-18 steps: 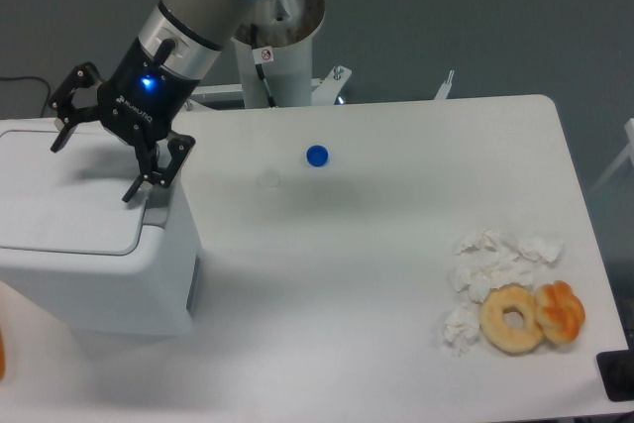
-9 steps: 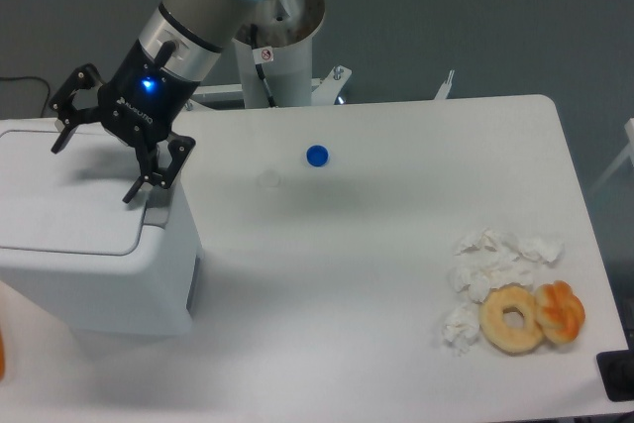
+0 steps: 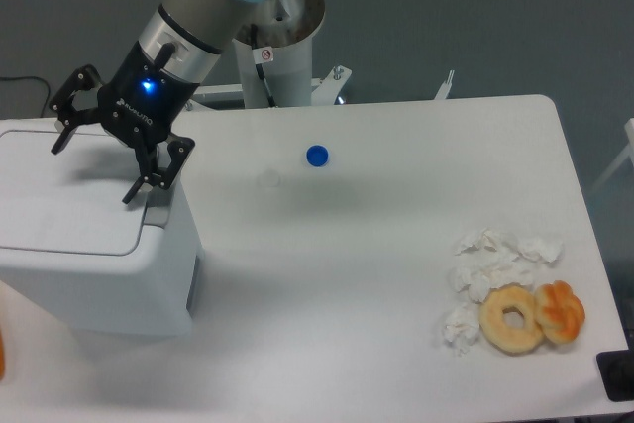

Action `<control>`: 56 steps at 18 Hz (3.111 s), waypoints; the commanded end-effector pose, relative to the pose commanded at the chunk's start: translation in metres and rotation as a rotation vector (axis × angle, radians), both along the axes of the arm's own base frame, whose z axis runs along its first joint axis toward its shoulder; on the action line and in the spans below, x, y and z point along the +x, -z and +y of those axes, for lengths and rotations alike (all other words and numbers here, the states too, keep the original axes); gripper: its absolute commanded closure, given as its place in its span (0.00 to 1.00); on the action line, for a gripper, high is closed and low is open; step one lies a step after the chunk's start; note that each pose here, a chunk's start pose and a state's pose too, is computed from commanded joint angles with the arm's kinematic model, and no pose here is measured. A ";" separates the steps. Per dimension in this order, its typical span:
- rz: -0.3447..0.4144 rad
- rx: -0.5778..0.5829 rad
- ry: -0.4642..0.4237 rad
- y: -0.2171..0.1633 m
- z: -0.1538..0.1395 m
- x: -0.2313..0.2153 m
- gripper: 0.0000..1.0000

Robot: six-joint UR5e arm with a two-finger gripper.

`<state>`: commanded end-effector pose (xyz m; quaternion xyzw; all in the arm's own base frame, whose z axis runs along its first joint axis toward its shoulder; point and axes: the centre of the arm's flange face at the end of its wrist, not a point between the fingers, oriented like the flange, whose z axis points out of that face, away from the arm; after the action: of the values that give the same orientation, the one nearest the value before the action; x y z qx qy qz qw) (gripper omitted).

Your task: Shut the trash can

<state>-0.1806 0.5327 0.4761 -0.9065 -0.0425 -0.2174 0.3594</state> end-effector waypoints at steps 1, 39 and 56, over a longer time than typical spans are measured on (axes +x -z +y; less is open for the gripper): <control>-0.001 0.001 -0.001 0.000 0.000 -0.001 0.00; 0.775 -0.266 0.036 -0.016 -0.103 -0.190 0.00; 0.872 -0.387 0.408 -0.009 -0.194 -0.230 0.00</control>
<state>-0.4104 0.3382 0.4852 -0.9526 0.2495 0.1267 0.1196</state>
